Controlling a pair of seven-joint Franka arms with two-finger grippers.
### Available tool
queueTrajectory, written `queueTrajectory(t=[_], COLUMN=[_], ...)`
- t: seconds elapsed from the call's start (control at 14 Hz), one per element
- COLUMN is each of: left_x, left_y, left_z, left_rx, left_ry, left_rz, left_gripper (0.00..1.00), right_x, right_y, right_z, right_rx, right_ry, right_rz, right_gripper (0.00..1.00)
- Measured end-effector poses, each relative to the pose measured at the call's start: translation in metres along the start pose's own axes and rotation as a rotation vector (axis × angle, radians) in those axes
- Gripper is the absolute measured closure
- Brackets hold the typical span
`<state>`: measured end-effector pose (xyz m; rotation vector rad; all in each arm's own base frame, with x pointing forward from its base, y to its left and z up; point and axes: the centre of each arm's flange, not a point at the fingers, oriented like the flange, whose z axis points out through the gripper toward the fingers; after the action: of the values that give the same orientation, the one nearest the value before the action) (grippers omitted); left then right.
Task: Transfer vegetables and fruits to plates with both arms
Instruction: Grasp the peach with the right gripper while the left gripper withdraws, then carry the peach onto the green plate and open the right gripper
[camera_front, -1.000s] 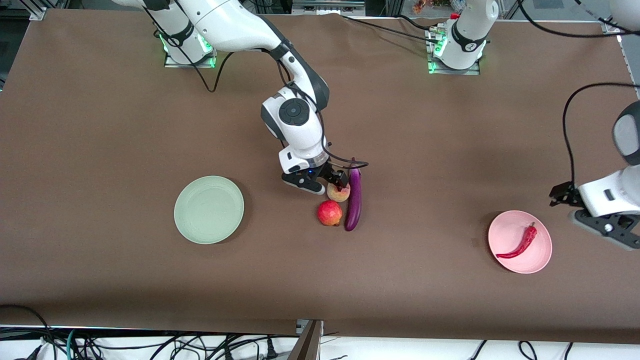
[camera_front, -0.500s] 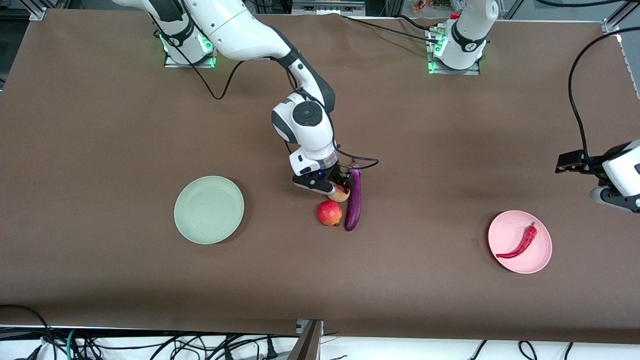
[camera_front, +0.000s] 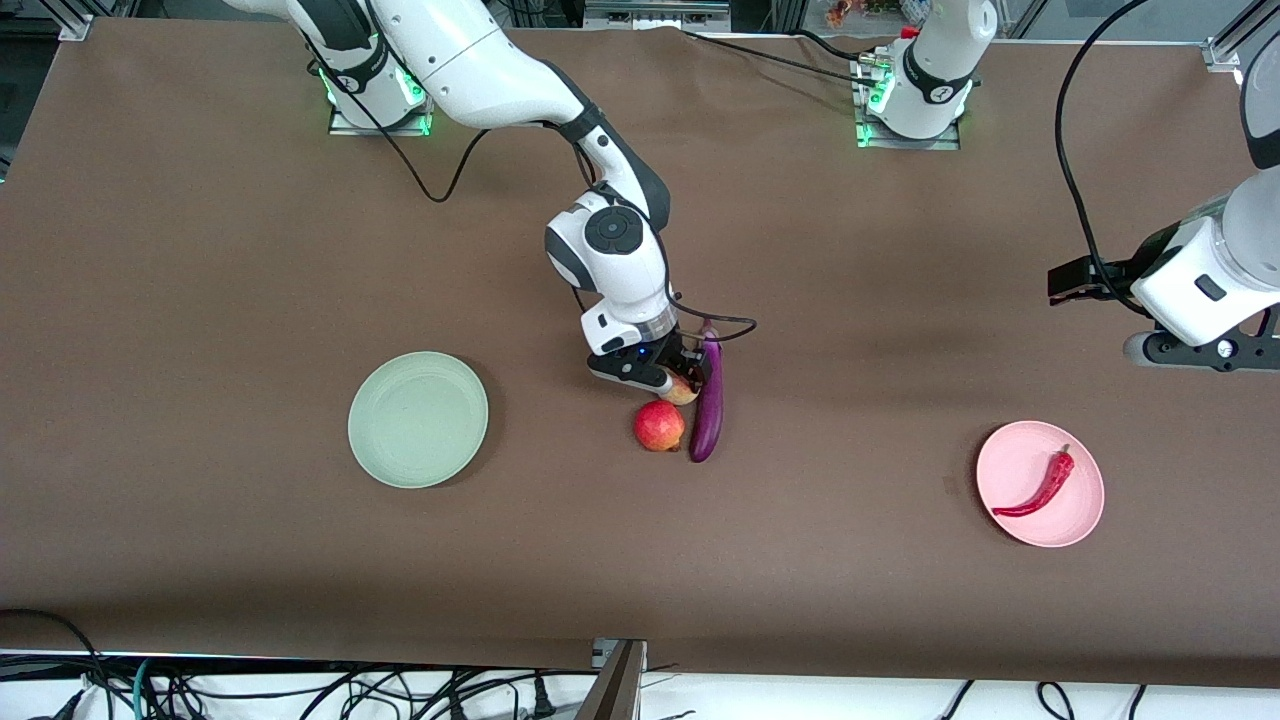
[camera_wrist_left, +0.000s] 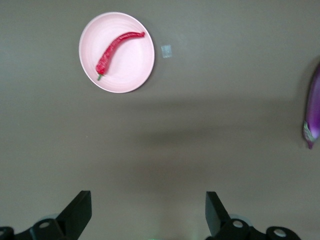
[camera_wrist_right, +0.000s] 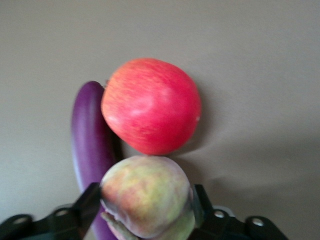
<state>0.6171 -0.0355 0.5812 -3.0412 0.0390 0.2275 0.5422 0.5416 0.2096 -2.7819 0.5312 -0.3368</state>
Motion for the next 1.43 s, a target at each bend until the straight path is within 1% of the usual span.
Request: queueTrajectory(t=[0.07,0.14,0.21,0.29,0.43,0.57,0.71,0.86,1.0,1.14,1.29,1.43], left_x=[-0.005,-0.012,-0.021,-0.031,-0.044,-0.047,-0.047,-0.048,-0.048,-0.048,-0.048,-0.048], left_y=[-0.005,-0.010,-0.015,-0.017,-0.017,-0.013,-0.008,-0.006,-0.006,-0.006,-0.006,-0.006], left_z=[-0.002,-0.003,-0.004,-0.005,-0.002,0.002,0.003,0.003,0.004,0.004,0.004,0.004], left_rx=[0.002,0.002,0.004,0.008,0.010,0.010,0.011,0.012,0.012,0.012,0.012,0.012], left_ry=[0.054,0.103,0.131,0.137,0.107,0.082,0.075,0.073,0.073,0.072,0.072,0.071], left_rz=[-0.019,-0.036,-0.048,-0.054,-0.054,-0.047,-0.039,-0.035,-0.034,-0.034,-0.034,-0.034], left_gripper=[0.00,0.00,0.00,0.00,0.00,0.00,0.00,0.00,0.00,0.00,0.00,0.00], right_x=[0.001,0.001,0.001,0.002,0.010,0.020,0.030,0.044,0.078,0.129,0.181,0.219], right_y=[0.000,0.000,0.000,0.000,-0.001,-0.006,-0.015,-0.009,0.021,0.065,0.111,0.150], right_z=[0.000,0.000,0.000,0.000,-0.006,-0.027,-0.070,-0.103,-0.114,-0.112,-0.114,-0.117], right_rx=[0.000,0.000,-0.001,-0.001,-0.008,-0.075,-0.133,-0.218,-0.325,-0.396,-0.439,-0.457], right_ry=[0.001,0.002,0.003,0.005,0.015,-0.004,-0.030,-0.072,-0.124,-0.162,-0.193,-0.226], right_rz=[0.000,-0.001,-0.001,-0.002,-0.001,0.002,-0.008,-0.058,-0.131,-0.210,-0.276,-0.313], right_gripper=[0.28,0.28,0.29,0.29,0.29,0.29,0.29,0.29,0.29,0.29,0.29,0.29])
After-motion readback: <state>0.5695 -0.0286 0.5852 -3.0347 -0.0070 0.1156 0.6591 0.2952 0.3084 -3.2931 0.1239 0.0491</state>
